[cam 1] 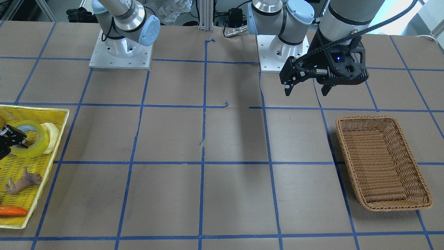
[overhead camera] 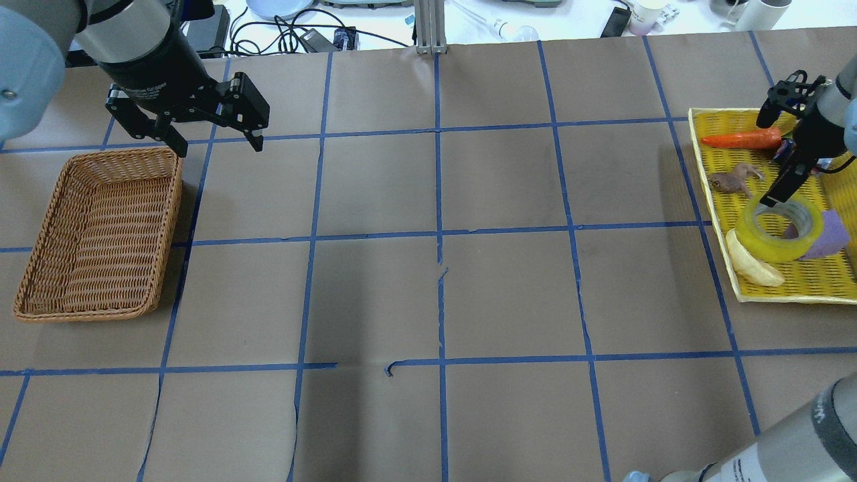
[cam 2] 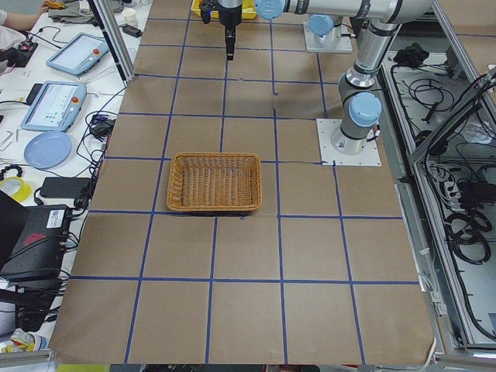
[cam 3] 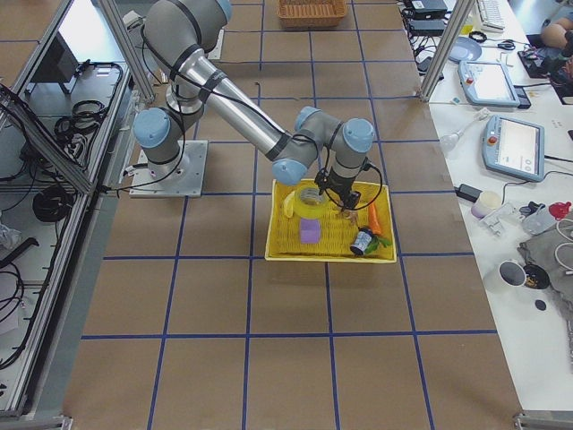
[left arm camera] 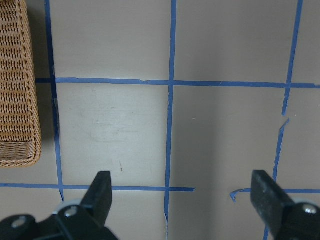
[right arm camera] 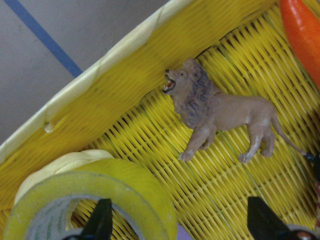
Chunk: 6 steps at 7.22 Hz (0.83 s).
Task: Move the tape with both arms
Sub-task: 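Move the right gripper down over the yellow tape roll in the tray, then grasp the yellow tape roll with the right gripper and lift it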
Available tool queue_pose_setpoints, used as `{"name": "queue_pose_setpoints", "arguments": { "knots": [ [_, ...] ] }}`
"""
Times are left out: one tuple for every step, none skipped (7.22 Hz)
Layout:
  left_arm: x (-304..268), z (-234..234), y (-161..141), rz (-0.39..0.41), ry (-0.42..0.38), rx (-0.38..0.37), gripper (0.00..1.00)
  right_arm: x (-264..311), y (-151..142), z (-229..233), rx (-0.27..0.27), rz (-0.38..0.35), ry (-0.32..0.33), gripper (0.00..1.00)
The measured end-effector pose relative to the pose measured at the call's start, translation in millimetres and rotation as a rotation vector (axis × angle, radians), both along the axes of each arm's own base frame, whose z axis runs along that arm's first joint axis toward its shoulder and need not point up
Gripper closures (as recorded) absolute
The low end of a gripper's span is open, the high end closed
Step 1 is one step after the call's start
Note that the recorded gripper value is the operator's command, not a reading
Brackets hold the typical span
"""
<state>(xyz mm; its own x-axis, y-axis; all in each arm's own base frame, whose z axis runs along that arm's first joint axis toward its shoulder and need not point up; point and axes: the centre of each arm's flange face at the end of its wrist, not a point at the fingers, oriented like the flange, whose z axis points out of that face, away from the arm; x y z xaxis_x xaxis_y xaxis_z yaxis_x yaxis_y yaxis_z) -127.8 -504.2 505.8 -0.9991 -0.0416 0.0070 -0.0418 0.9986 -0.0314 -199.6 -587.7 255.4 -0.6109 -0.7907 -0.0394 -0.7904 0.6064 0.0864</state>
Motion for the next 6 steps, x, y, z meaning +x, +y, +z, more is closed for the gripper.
{"name": "queue_pose_setpoints", "arguments": {
  "knots": [
    [0.0,-0.8,0.0,-0.001,0.000,0.001,0.00,-1.4,1.4,-1.0,0.013,0.068,0.008,0.87],
    [-0.1,-1.2,0.0,-0.001,0.000,0.002,0.00,-1.7,2.6,-2.2,0.021,0.101,0.009,1.00],
    [-0.2,-1.7,0.1,-0.002,0.000,0.003,0.00,-0.8,4.6,-4.2,0.027,0.109,0.007,1.00],
    [-0.2,-1.9,0.1,-0.003,0.000,0.003,0.00,0.7,7.1,-6.7,0.033,0.110,0.003,1.00],
    [-0.1,-2.3,0.2,-0.003,0.000,0.004,0.00,1.5,9.0,-8.2,0.038,0.110,0.000,1.00],
    [-0.1,-2.6,0.2,-0.003,0.001,0.004,0.00,1.5,9.9,-4.5,0.037,0.109,0.002,1.00]
  ]
}}
